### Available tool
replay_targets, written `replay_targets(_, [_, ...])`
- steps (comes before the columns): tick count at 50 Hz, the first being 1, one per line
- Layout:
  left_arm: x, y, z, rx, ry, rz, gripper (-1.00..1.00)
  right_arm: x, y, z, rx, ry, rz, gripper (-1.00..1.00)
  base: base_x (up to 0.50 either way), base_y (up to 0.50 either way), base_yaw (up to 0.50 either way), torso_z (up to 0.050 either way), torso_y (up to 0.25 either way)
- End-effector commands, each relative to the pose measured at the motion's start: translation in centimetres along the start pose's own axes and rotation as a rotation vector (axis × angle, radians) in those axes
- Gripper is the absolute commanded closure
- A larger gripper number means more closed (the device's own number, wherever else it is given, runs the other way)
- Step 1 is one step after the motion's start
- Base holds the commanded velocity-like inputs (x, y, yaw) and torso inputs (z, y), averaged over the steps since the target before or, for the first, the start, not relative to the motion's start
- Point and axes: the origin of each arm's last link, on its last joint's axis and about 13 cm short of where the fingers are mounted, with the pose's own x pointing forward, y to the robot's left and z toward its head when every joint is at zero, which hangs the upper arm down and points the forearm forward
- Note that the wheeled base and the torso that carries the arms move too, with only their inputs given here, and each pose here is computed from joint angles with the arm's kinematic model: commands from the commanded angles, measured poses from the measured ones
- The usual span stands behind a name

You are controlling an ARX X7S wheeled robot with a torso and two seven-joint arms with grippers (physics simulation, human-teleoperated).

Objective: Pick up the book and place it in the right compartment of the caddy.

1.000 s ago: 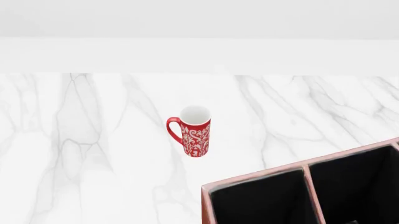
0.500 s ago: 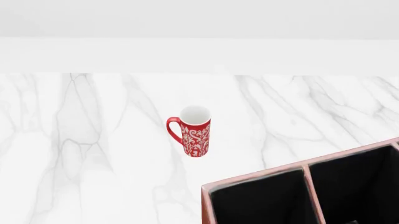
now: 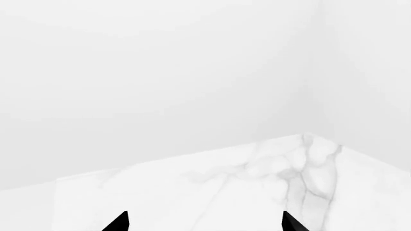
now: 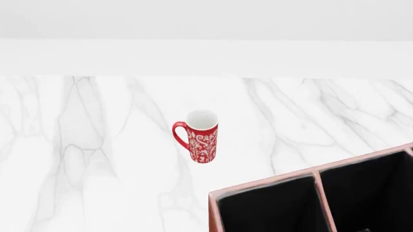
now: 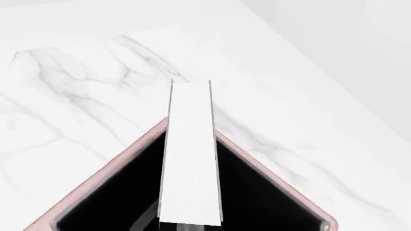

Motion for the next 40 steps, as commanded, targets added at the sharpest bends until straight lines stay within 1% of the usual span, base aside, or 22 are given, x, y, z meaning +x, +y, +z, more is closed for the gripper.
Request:
replay_targets(1, [0.08, -0.1, -0.15, 0.001, 0.002, -0.003, -1.0, 1.22, 0.55, -1.24, -0.018, 0.028, 0.017, 1.0, 0.0, 0.0, 0.0, 0.0, 0.0])
replay_targets(5, [0.02, -0.1, -0.09, 0.0, 0.001, -0.004, -1.0, 1.15, 0.61, -1.25, -0.017, -0.016, 0.037, 1.0, 0.0, 0.0, 0.0, 0.0, 0.0])
replay_targets(7, [0.02, -0.09, -0.07, -0.001, 0.001, -0.003, -1.0, 1.16, 0.66, -1.18, -0.008, -0.017, 0.082, 1.0, 0.0, 0.0, 0.0, 0.0, 0.0])
replay_targets(8, [0.04, -0.12, -0.1, 0.0, 0.002, -0.004, -1.0, 1.13, 0.71, -1.31, -0.018, -0.013, 0.099, -1.0, 0.0, 0.0, 0.0, 0.0, 0.0])
replay_targets(17, [0.03, -0.15, -0.02, -0.002, 0.0, -0.005, -1.0, 1.15, 0.64, -1.28, -0.006, -0.014, 0.101, -1.0, 0.0, 0.0, 0.0, 0.0, 0.0])
replay_targets(40, [0.06, -0.13, 0.03, 0.0, 0.001, -0.009, -1.0, 1.1, 0.74, -1.34, -0.012, -0.016, 0.112, -1.0, 0.0, 0.0, 0.0, 0.0, 0.0])
